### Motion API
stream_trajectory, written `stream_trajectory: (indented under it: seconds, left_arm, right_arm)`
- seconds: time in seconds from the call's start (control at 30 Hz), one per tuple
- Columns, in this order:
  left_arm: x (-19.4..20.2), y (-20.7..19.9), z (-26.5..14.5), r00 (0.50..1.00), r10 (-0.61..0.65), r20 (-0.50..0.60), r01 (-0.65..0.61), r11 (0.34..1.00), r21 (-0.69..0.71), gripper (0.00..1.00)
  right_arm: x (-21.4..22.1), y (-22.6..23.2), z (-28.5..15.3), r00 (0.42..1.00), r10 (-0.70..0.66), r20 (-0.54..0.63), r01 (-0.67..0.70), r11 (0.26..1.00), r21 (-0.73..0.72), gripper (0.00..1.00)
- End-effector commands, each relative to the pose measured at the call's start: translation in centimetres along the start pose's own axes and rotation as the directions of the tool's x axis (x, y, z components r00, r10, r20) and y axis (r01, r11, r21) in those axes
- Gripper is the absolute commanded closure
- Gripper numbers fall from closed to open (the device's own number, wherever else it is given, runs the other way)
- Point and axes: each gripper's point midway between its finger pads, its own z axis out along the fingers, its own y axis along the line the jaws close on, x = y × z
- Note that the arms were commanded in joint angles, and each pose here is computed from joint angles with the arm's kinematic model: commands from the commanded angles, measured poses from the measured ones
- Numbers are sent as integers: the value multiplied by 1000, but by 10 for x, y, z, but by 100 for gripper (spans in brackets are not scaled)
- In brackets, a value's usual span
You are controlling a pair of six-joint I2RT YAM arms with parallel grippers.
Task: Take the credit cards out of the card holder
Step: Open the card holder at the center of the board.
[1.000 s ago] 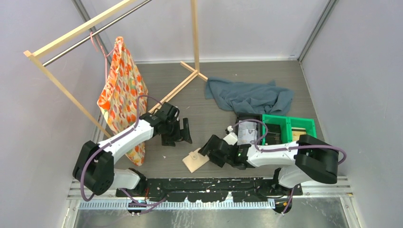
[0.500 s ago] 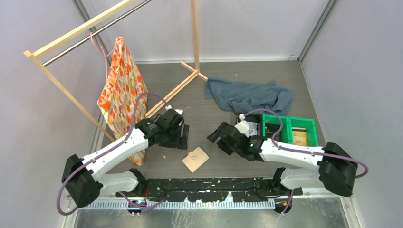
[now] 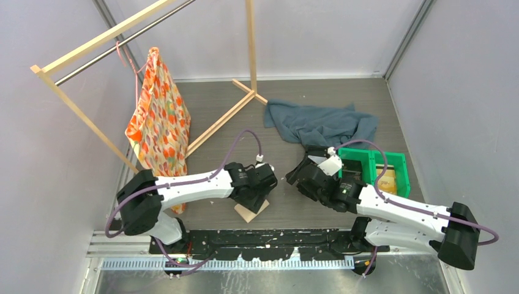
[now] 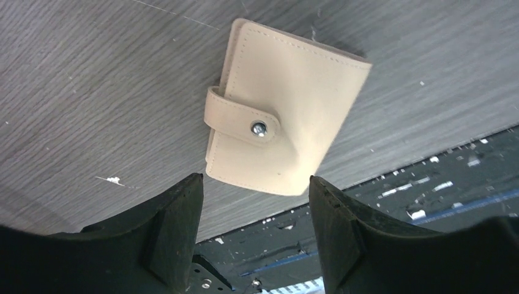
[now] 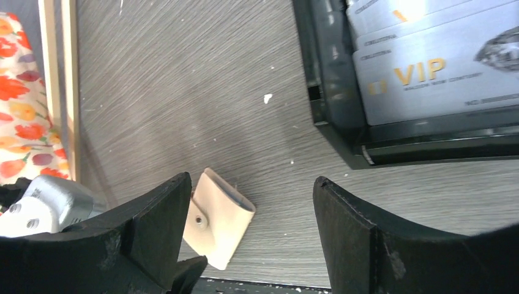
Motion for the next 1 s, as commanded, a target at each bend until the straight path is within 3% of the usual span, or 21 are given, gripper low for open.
stream_trajectory:
  seconds: [0.0,0.33,0.97]
  left_arm:
    - [-24,2,3,997,-11,75,15,998,-61,37]
    - [-23,-10,28,998,67,10,-67,995,-70,43]
    - [-19,12,40,994,112,-22,-114,974,-195,76]
  right_arm:
    - [-25,-3,-12,996,-16,92,14,1000,24,23]
    - [-33,-9,-19,993,-24,119,21,999,29,22]
    - [-24,-2,-16,996,-24,81,24,1000,3,21]
